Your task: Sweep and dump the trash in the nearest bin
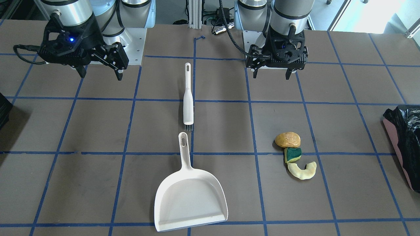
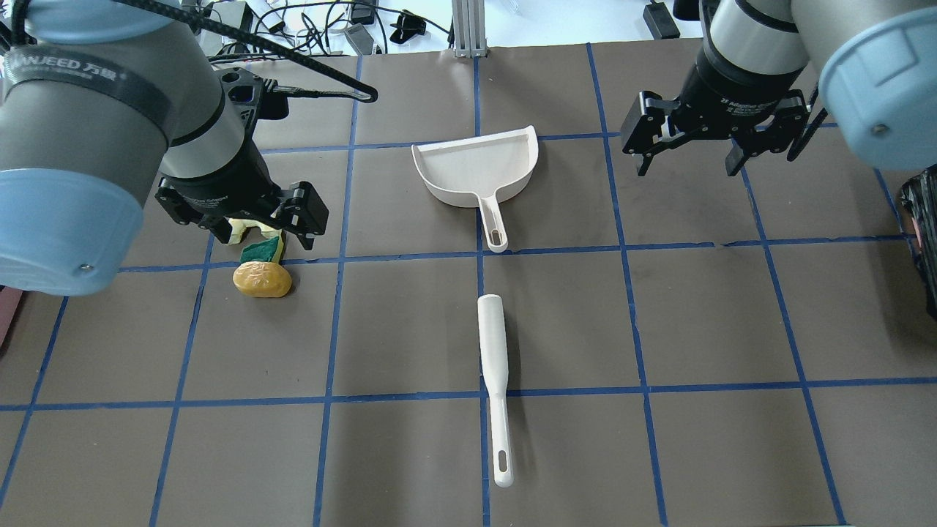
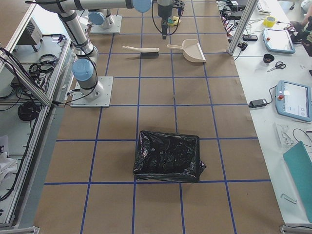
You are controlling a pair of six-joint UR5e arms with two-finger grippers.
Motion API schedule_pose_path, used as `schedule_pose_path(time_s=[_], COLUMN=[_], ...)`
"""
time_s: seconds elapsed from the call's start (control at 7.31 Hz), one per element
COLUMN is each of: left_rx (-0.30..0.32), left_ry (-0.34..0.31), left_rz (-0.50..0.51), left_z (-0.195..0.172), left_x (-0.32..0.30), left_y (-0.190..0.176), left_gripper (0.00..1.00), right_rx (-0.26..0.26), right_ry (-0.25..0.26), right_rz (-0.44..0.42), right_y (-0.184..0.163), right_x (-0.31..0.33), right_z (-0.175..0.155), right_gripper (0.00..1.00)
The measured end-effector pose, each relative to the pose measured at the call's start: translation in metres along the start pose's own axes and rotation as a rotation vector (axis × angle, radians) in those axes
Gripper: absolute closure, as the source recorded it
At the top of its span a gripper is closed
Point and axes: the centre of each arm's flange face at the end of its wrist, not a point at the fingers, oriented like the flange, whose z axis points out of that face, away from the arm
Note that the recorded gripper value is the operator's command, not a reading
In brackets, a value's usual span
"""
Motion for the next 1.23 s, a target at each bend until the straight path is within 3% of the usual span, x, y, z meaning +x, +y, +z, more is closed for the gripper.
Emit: schedule_pose_path(time_s=[0.68,0.96,1.23], left_rx=[0.008,0.028,0.036], left_ry=[0.004,0.03,0.076], left_rz=[-0.005,-0.018,-0.045], left_z=[0.008,0.011,0.017], left_x=[0.001,0.004,0.01], left_y=[-0.001,-0.012,-0.032], left_gripper=[0.0,0.0,0.0], right_rx=[-0.001,-0.044,-0.11], right_ry=[-0.001,0.003,-0.01], right_rz=[0.0,-0.01,-0.021], right_y=[0.001,0.014,0.062], right_x=[0.0,0.0,0.0], right_z=[0.0,0.013,0.04], right_gripper=[0.0,0.0,0.02])
